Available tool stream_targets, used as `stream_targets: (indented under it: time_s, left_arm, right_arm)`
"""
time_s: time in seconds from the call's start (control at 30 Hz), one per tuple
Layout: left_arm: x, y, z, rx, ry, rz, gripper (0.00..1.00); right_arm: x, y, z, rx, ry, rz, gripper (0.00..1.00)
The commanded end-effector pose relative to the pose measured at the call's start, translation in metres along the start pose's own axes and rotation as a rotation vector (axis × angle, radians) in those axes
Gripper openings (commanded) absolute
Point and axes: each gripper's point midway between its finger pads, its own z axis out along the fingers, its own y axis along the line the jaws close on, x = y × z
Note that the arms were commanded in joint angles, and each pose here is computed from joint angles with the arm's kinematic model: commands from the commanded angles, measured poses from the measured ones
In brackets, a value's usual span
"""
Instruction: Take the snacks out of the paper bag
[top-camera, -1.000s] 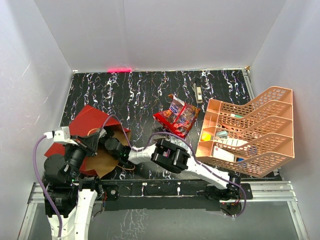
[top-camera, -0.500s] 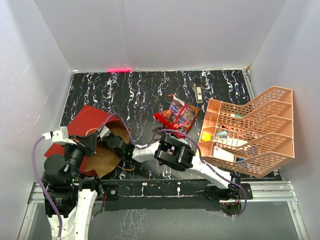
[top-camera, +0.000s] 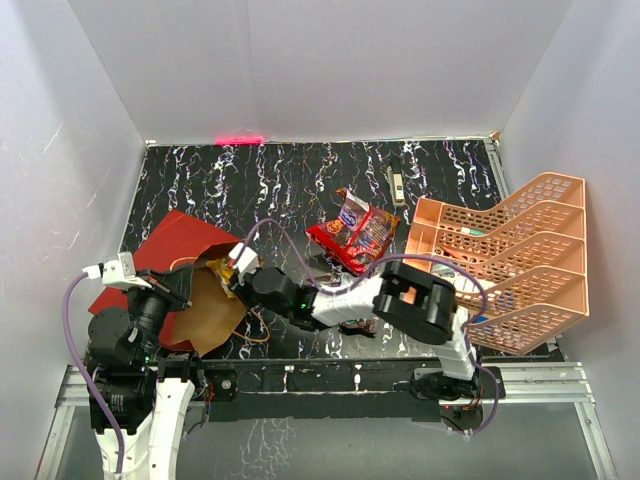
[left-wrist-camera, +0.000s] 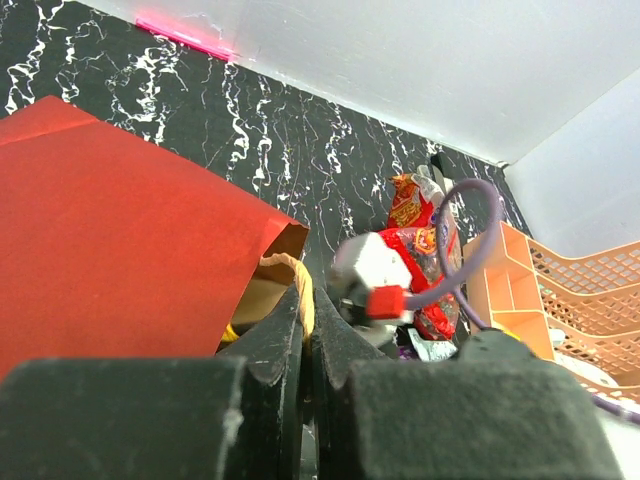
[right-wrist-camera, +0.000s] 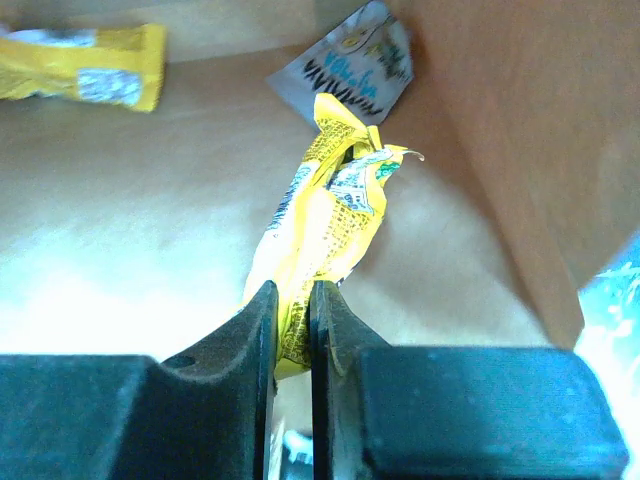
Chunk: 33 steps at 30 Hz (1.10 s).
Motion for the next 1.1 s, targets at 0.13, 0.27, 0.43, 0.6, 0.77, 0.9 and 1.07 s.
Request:
stream_targets:
  time_s: [0.13,0.27,0.43,0.6,0.77,0.9,1.07]
  left_arm:
    - [-0.005,0.003,0.000,-0.020,-0.025,-0.011,0.00]
    - [-0.006,0.000,-0.003,-0.005,-0.037,-0.009,0.00]
    - [-0.008,-0.002,-0.006,0.007,-0.053,-0.007,0.00]
    - [-0.009,-0.003,-0.007,0.011,-0.064,-0.005,0.00]
    - [-0.008,-0.003,-0.007,0.016,-0.058,-0.006,0.00]
    - [-0.008,-0.003,-0.006,0.013,-0.056,-0.006,0.00]
    - [-0.008,-0.003,-0.006,0.013,-0.052,-0.005,0.00]
  right_arm:
    - [-0.020,0.030,-0.098,-0.245,0.094,0.159,0.07]
    - [-0.015,0.009,-0.148,-0.197,0.175,0.140,0.07]
    - [-0.009,-0.048,-0.208,0.073,0.228,0.195,0.07]
    - [0.008,-0.091,-0.238,0.266,0.190,0.331,0.07]
    - [0.027,-0.121,-0.226,0.359,0.262,0.367,0.07]
    - [0.041,-0.136,-0.221,0.427,0.330,0.325,0.07]
    - [0.058,-0.140,-0.221,0.460,0.400,0.291,0.09]
